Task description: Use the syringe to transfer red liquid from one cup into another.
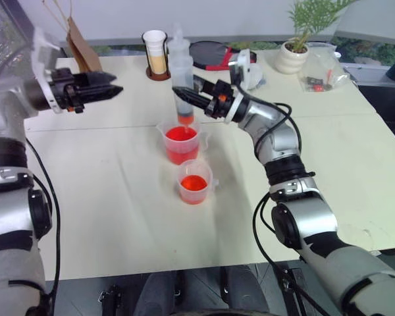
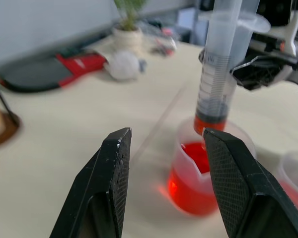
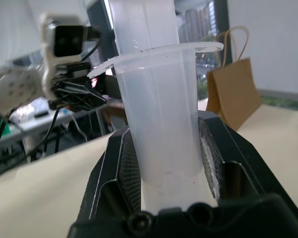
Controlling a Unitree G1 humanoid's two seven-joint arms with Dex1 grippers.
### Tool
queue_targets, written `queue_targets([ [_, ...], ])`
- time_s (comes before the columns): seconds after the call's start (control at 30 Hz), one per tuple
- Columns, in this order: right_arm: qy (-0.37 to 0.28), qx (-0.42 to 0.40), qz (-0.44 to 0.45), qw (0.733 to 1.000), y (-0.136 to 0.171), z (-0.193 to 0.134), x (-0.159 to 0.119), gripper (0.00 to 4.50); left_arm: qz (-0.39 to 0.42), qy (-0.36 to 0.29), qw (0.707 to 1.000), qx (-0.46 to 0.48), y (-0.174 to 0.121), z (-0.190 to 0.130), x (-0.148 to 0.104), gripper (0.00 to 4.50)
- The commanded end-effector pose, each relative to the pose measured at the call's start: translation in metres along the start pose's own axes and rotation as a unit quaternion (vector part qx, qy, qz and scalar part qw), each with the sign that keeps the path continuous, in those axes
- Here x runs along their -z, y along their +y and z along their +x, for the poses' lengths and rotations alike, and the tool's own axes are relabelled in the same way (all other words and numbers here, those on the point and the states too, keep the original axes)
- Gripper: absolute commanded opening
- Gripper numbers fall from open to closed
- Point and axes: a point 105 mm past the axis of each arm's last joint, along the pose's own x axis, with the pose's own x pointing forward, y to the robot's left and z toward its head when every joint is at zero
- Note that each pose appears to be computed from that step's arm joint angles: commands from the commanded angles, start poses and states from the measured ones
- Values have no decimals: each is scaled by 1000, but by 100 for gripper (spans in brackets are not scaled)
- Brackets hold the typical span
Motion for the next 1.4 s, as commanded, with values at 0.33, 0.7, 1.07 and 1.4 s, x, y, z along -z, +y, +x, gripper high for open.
queue_targets([
  [0.33, -72, -30, 42, 996, 65, -43, -93, 132, -4, -22, 999, 31, -22, 18, 3, 233],
  [0.7, 11, 12, 98, 995, 100, -75, -29, 132, 16, -31, 992, 119, -35, 50, -21, 233],
  [1.07, 38, 17, 87, 995, 100, -77, -8, 132, 61, -96, 968, 226, -74, 73, -77, 233],
  [1.4, 34, 19, 77, 996, 97, -73, -6, 132, 65, -102, 955, 270, -90, 98, -74, 233],
])
